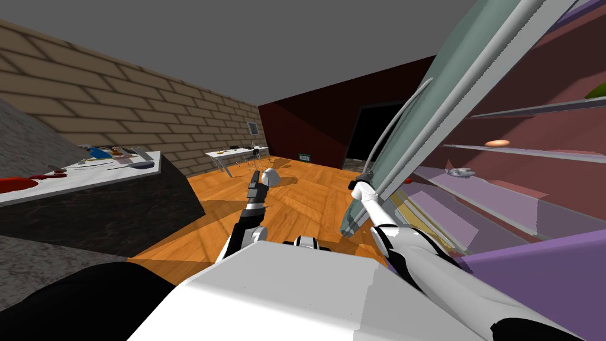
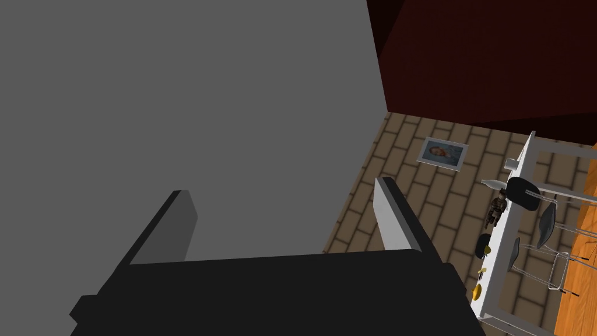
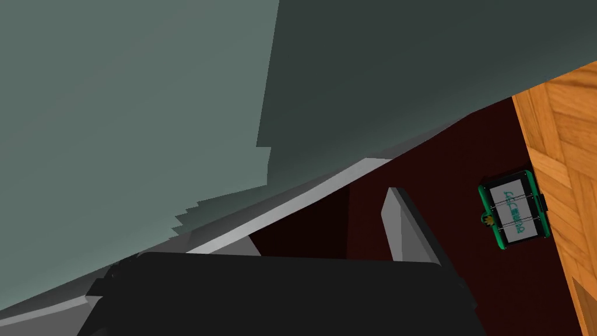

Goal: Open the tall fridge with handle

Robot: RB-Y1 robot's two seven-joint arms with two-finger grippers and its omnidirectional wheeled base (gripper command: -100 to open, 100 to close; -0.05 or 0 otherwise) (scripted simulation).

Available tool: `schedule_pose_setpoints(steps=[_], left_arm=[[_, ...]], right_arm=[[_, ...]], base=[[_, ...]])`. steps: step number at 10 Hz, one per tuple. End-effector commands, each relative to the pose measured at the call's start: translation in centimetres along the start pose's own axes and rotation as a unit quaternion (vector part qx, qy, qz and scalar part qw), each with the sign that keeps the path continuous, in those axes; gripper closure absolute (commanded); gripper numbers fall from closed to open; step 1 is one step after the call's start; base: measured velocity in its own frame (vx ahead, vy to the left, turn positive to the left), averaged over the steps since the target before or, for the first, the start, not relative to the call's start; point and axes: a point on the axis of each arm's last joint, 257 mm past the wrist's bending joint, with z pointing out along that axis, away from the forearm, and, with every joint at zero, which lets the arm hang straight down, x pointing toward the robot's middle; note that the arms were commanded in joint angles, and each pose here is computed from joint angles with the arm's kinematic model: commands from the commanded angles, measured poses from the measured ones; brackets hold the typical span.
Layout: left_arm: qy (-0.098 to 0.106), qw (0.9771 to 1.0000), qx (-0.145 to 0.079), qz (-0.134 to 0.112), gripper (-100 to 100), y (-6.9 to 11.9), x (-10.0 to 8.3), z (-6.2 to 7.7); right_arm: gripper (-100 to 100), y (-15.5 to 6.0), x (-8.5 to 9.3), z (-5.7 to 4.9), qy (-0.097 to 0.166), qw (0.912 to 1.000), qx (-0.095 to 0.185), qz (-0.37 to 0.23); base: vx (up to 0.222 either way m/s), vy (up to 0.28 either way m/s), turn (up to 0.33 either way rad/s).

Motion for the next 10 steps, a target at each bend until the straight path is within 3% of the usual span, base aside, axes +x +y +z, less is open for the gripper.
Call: schedule_pose_setpoints(steps=[1,10], left_arm=[[0.000,1.0000,0.000,0.000,0,0.0,0.0,0.0],[0.000,1.0000,0.000,0.000,0,0.0,0.0,0.0]], right_arm=[[-100,-1.3,-0.8,0.6,0.005,1.0000,0.005,0.007],[-100,-5.5,-4.7,2.9,0.023,0.9987,0.007,0.045]], base=[[-0.019,-0.013,-0.003],[-0.014,-0.004,0.014]])
